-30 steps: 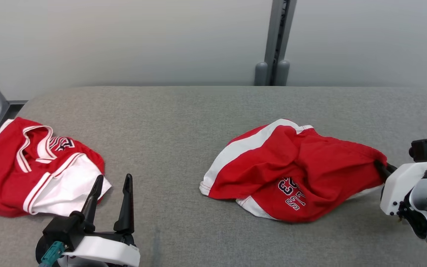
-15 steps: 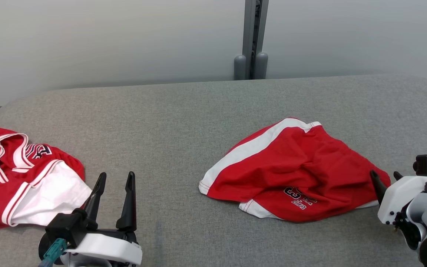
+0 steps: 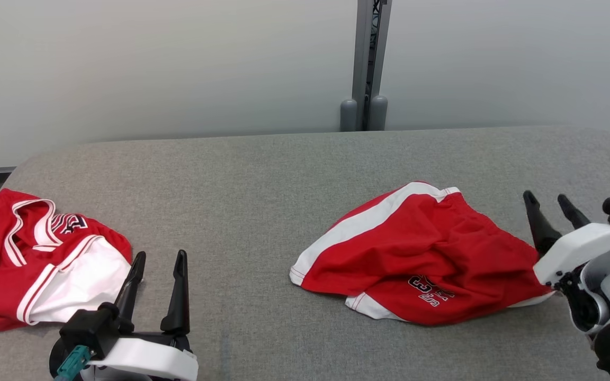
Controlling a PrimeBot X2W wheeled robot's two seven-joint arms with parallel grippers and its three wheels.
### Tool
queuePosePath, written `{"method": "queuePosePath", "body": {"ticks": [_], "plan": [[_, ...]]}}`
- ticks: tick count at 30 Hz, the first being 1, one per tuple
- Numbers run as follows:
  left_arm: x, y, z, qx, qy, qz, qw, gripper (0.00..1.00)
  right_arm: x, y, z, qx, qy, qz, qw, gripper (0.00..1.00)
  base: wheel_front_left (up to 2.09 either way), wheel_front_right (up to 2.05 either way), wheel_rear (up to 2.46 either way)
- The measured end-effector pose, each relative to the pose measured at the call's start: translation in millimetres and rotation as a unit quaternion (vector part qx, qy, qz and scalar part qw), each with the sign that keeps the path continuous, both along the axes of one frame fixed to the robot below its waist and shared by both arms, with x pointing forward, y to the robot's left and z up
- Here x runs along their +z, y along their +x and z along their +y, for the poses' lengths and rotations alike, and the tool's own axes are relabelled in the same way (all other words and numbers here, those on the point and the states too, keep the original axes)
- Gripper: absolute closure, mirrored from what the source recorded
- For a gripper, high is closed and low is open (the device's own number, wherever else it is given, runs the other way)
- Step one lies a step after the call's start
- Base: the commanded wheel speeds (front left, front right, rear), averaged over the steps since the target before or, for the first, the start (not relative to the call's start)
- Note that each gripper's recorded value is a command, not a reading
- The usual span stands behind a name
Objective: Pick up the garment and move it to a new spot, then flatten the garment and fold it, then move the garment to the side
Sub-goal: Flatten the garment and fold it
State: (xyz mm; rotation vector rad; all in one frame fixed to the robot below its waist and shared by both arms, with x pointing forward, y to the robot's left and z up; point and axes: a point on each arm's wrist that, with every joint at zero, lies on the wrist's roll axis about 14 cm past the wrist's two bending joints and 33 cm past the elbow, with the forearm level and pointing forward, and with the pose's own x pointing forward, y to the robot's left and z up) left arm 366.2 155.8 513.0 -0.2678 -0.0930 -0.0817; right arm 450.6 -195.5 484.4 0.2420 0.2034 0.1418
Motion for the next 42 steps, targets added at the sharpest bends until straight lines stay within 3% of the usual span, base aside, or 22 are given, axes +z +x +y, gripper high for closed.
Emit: {"method": "queuePosePath", "body": {"ticks": [3,9,21,26,34,42], "plan": [[1,-1,2,0.002,0.002,-0.002,1.0,0.0,24,2,0,-0.007,0.026,-0.05,0.998,0.0,0.0,0.0,0.0],[-2,-2,4,0.003,0.004,0.003,1.0,0.0,22,-26,16,-0.021,0.057,-0.094,0.994,0.0,0.0,0.0,0.0],[-8,2,-9,-0.016,0.001,0.013,1.0,0.0,31,-48,27,-0.042,0.029,-0.137,0.989,0.0,0.0,0.0,0.0],[-26,-2,-35,-0.067,-0.004,0.056,0.996,0.0,36,-49,26,-0.046,0.024,-0.147,0.988,0.0,0.0,0.0,0.0],[-68,-18,-120,-0.225,0.008,0.177,0.958,0.0,41,-51,7,-0.071,0.009,-0.155,0.985,0.0,0.0,0.0,0.0],[-88,-37,-193,-0.375,0.035,0.252,0.891,0.0,43,-48,-13,-0.093,-0.005,-0.156,0.983,0.0,0.0,0.0,0.0]]}}
